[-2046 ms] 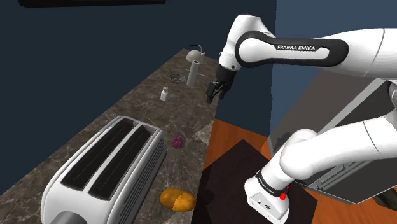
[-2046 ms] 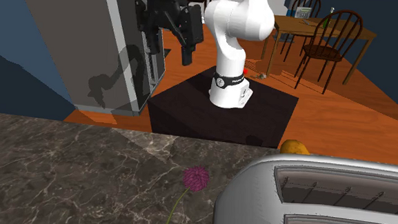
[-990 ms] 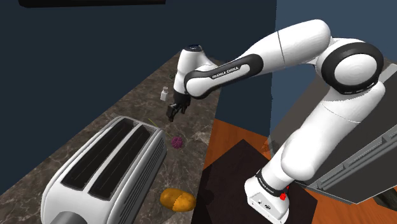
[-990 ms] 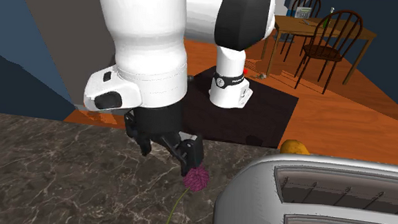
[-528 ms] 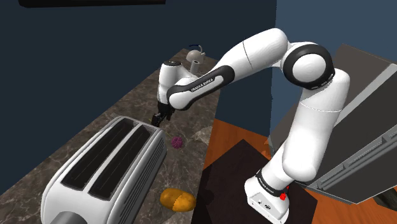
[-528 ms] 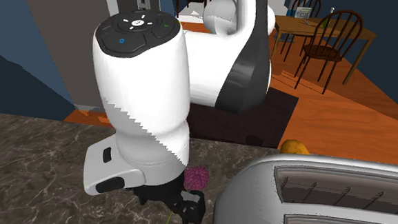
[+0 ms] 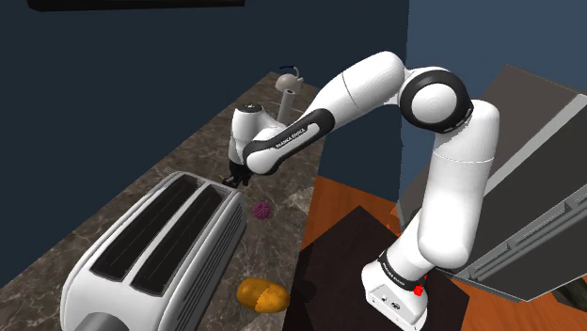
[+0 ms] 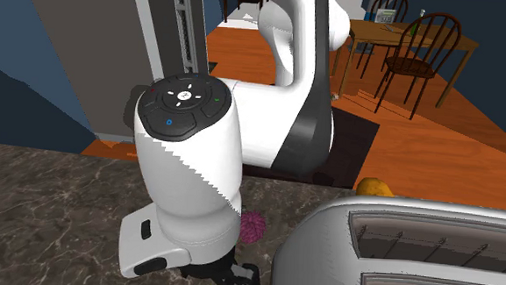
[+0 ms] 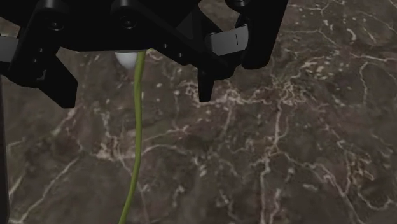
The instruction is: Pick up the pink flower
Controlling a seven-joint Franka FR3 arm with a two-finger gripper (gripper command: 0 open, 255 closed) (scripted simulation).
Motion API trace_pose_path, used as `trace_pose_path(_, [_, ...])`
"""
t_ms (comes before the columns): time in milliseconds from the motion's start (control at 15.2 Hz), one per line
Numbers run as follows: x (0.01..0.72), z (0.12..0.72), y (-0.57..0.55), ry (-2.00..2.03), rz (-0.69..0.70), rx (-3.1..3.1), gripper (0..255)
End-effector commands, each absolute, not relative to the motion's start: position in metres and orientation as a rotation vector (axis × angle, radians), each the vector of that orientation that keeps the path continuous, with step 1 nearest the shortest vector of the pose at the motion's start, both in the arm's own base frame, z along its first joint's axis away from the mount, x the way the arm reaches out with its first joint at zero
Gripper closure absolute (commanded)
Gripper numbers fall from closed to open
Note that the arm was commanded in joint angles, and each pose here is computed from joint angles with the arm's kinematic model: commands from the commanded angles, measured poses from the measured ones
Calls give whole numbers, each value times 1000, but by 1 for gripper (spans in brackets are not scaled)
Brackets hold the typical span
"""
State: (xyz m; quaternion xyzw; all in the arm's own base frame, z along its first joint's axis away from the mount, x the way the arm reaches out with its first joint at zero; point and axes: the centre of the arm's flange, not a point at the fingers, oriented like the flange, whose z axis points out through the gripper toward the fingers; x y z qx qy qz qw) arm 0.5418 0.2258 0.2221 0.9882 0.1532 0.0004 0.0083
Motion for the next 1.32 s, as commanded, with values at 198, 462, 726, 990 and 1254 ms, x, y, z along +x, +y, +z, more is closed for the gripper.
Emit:
trace_pose_path(198, [542,219,226,479,2,3088,255])
trace_pose_path(462, [542,219,226,479,2,3088,255])
trace_pose_path(726, [542,224,226,479,2,3088,255])
trace_pose_path(990, [542,245,226,479,2,3088,255])
trace_pose_path(1254, [542,266,226,479,2,3088,255])
